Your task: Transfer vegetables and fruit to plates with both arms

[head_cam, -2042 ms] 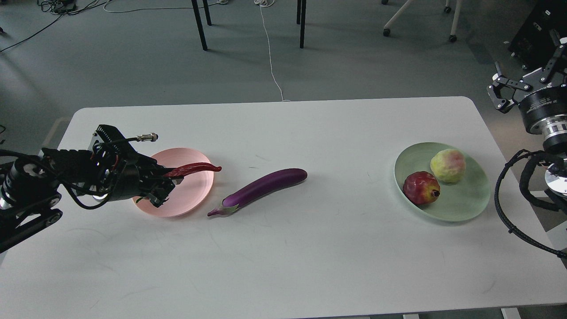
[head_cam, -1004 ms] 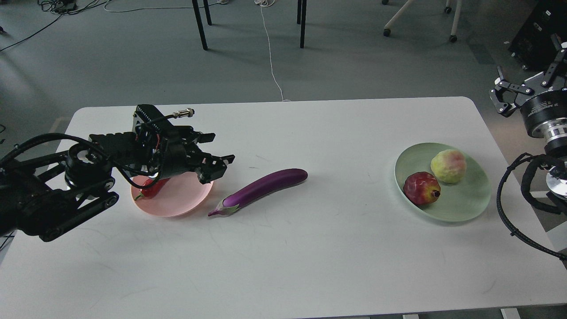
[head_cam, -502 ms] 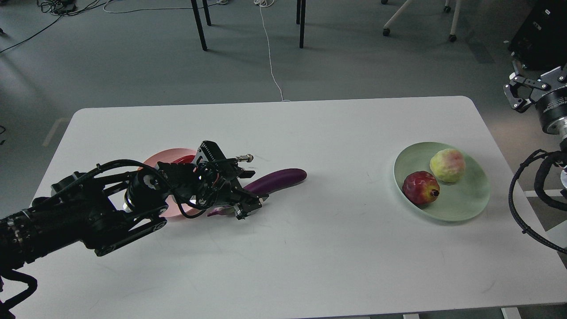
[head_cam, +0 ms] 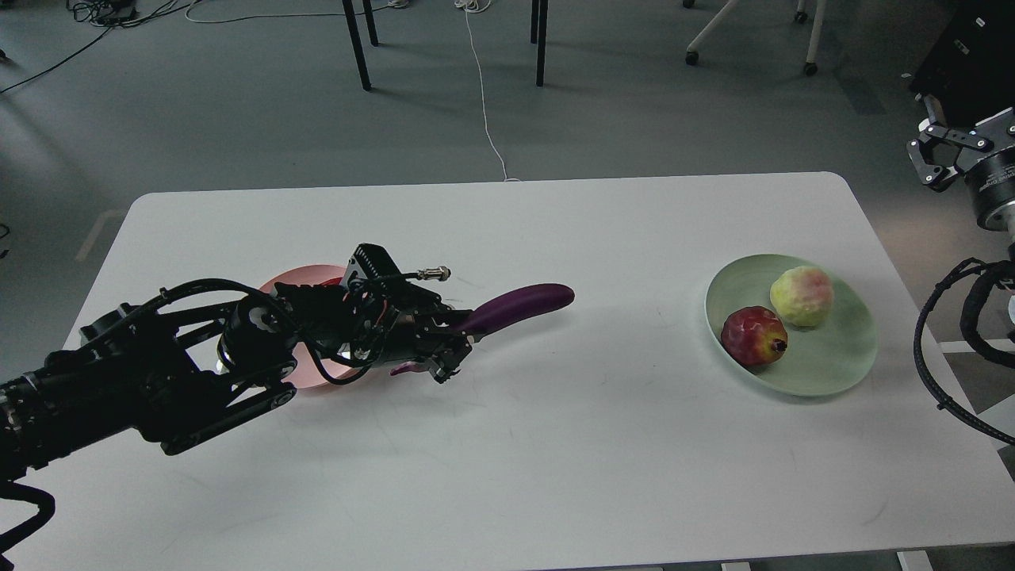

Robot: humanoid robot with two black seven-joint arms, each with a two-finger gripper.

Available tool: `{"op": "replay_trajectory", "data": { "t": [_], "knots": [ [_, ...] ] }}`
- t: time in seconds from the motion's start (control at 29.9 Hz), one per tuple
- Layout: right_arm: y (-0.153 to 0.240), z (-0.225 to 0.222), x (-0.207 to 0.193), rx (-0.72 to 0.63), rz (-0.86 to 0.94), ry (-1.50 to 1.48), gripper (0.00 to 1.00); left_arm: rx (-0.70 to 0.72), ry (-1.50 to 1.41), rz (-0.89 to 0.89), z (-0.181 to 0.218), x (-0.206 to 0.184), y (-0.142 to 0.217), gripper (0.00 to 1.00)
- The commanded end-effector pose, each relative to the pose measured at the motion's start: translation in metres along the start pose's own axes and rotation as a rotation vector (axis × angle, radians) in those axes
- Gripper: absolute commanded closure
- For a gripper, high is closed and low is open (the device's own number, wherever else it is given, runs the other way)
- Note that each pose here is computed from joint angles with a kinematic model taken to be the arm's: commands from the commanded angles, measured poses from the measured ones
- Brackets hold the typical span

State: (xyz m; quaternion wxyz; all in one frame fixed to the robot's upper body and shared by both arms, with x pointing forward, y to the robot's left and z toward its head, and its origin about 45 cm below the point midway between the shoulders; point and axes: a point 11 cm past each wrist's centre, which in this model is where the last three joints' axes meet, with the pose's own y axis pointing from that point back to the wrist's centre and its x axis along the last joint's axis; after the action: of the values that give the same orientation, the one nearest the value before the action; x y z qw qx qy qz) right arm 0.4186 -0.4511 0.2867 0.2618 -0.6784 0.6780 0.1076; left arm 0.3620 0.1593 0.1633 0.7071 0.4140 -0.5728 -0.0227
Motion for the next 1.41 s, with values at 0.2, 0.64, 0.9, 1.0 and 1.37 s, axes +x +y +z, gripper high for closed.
{"op": "replay_trajectory", "data": {
  "t": [0.2, 0.64, 0.9, 1.0, 1.37],
  "knots": [
    [-0.003, -0.009, -0.002, 0.012, -0.014, 0.012, 0.02, 0.034, 0.003, -0.017, -0.037, 0.001, 0.106, 0.88],
    [0.011, -0.011, 0.013, -0.017, -0.013, 0.032, 0.02, 0.189, 0.056, -0.183, -0.078, -0.081, 0.124, 0.8],
    [0.02, -0.021, 0.021, -0.022, -0.057, 0.03, 0.02, 0.224, 0.063, -0.176, -0.088, -0.086, 0.121, 0.37],
    [0.02, -0.021, 0.02, -0.022, -0.059, 0.03, 0.02, 0.231, 0.061, -0.15, -0.092, -0.08, 0.125, 0.2],
    [0.007, -0.036, 0.009, 0.037, -0.076, 0.009, 0.01, 0.326, 0.676, 0.518, -0.147, 0.003, 0.161, 0.02]
  ]
}}
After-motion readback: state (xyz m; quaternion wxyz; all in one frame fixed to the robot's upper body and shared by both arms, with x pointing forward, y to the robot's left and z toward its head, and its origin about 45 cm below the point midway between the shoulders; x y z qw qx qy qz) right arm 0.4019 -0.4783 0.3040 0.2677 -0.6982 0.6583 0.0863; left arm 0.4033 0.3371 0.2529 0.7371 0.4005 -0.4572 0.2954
